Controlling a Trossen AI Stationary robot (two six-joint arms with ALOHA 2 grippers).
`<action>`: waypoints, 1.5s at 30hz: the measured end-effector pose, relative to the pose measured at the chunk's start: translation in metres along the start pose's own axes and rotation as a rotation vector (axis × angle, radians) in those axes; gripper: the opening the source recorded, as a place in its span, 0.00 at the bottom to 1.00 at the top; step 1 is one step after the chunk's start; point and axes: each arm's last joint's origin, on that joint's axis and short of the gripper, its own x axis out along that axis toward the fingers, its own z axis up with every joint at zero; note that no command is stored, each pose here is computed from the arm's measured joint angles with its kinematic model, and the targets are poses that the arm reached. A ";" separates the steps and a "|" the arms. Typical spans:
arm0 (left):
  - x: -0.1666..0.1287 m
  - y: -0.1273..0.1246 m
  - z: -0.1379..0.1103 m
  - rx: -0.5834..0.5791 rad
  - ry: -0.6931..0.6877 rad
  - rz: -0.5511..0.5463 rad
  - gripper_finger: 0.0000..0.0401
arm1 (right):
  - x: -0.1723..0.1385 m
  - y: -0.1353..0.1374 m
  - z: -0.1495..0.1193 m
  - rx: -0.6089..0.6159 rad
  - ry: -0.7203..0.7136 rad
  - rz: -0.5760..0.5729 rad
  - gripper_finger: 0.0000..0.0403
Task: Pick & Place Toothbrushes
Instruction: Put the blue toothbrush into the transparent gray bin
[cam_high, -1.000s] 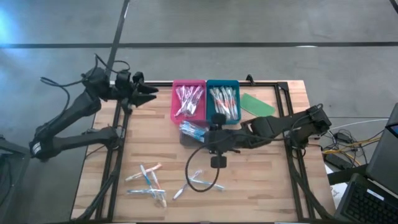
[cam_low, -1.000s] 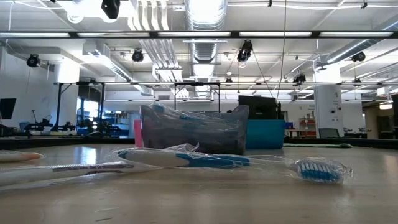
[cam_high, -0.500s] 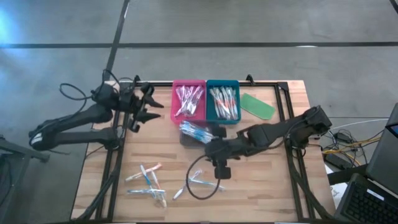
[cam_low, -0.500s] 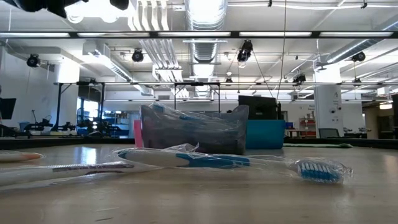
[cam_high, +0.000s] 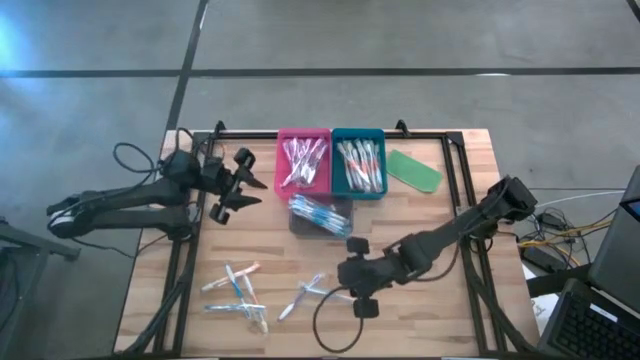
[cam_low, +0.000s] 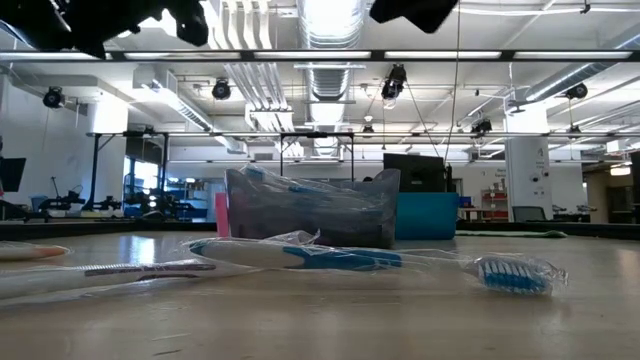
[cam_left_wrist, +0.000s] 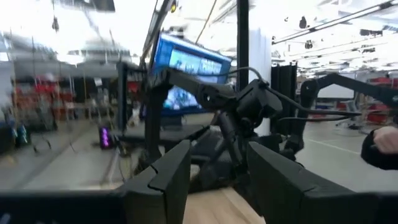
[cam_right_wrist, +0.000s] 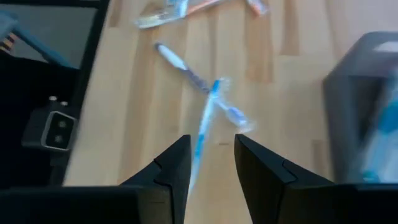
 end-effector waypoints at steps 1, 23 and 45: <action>0.000 0.000 -0.003 -0.025 0.010 0.002 0.41 | 0.003 0.002 -0.004 0.008 -0.007 0.008 0.29; 0.013 0.012 -0.041 -0.117 0.141 0.006 0.41 | 0.067 -0.007 -0.082 0.096 -0.093 0.058 0.34; 0.016 0.010 -0.044 -0.131 0.151 -0.013 0.41 | 0.131 0.003 -0.096 0.122 0.130 -0.062 0.39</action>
